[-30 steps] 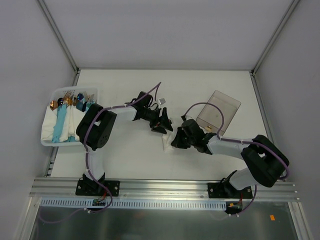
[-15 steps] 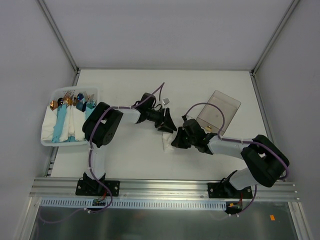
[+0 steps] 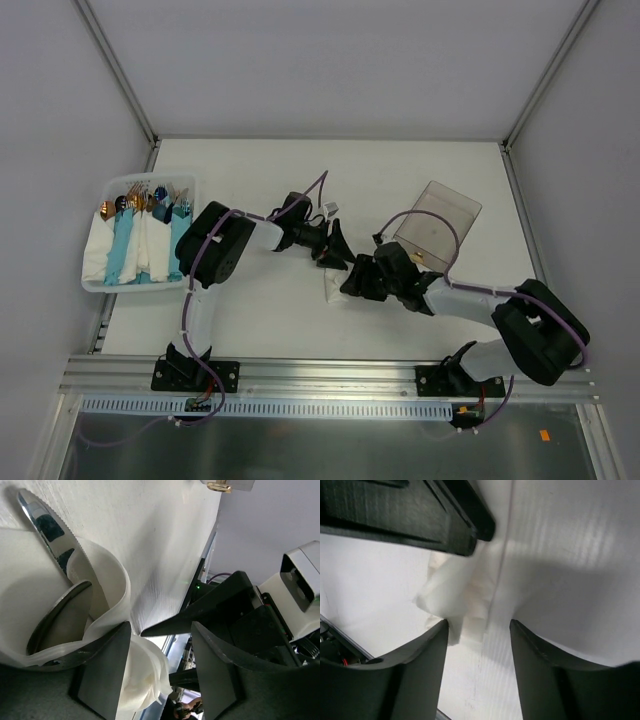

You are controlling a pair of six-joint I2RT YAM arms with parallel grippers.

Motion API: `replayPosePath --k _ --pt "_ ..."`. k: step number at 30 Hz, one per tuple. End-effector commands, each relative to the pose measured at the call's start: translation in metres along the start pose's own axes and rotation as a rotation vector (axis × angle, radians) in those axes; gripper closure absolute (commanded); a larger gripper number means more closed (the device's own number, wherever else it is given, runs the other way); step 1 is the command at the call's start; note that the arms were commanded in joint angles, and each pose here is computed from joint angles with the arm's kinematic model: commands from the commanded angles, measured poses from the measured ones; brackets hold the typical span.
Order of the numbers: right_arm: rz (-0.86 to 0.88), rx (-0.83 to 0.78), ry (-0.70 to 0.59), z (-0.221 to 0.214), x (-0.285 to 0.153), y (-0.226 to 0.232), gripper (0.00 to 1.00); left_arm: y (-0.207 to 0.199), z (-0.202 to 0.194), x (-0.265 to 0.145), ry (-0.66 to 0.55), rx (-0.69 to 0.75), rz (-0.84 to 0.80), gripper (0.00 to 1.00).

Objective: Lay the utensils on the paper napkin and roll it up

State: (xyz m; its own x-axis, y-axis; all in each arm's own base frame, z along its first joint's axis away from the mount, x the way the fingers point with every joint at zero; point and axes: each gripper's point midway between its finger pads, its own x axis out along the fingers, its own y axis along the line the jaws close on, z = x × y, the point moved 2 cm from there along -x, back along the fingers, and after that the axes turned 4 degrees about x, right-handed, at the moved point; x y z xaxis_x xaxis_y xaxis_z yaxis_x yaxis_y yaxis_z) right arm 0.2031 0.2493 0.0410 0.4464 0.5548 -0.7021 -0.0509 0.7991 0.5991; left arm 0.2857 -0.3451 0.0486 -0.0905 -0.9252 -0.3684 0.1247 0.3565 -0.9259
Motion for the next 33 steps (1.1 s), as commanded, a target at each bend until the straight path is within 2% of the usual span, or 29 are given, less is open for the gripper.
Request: replayPosePath --k 1,3,10,21,26,29,30,33 --pt "-0.068 0.025 -0.013 -0.01 -0.016 -0.021 0.42 0.031 -0.005 0.008 -0.008 -0.043 0.077 0.44" --pt "-0.069 0.029 -0.04 -0.006 -0.021 -0.021 0.38 0.032 -0.005 0.008 -0.009 -0.046 0.082 0.41" --pt "-0.021 0.009 -0.067 0.016 -0.021 0.009 0.37 0.031 -0.003 0.007 -0.009 -0.039 0.096 0.32" --pt "0.017 -0.019 -0.071 0.027 -0.01 0.044 0.35 0.03 -0.001 0.006 -0.012 -0.033 0.114 0.29" --pt "-0.138 -0.079 -0.055 0.026 -0.002 0.032 0.36 0.029 0.0 0.005 -0.012 -0.03 0.114 0.28" --pt "-0.213 -0.083 -0.067 0.028 0.0 0.02 0.42 0.028 0.0 0.005 -0.011 -0.031 0.114 0.28" --pt "-0.234 -0.074 -0.063 0.025 0.0 0.014 0.51 0.027 0.0 0.005 -0.009 -0.026 0.108 0.29" --pt "-0.279 -0.048 -0.063 0.022 0.002 -0.002 0.67 0.022 0.002 0.003 -0.014 -0.01 0.1 0.28"
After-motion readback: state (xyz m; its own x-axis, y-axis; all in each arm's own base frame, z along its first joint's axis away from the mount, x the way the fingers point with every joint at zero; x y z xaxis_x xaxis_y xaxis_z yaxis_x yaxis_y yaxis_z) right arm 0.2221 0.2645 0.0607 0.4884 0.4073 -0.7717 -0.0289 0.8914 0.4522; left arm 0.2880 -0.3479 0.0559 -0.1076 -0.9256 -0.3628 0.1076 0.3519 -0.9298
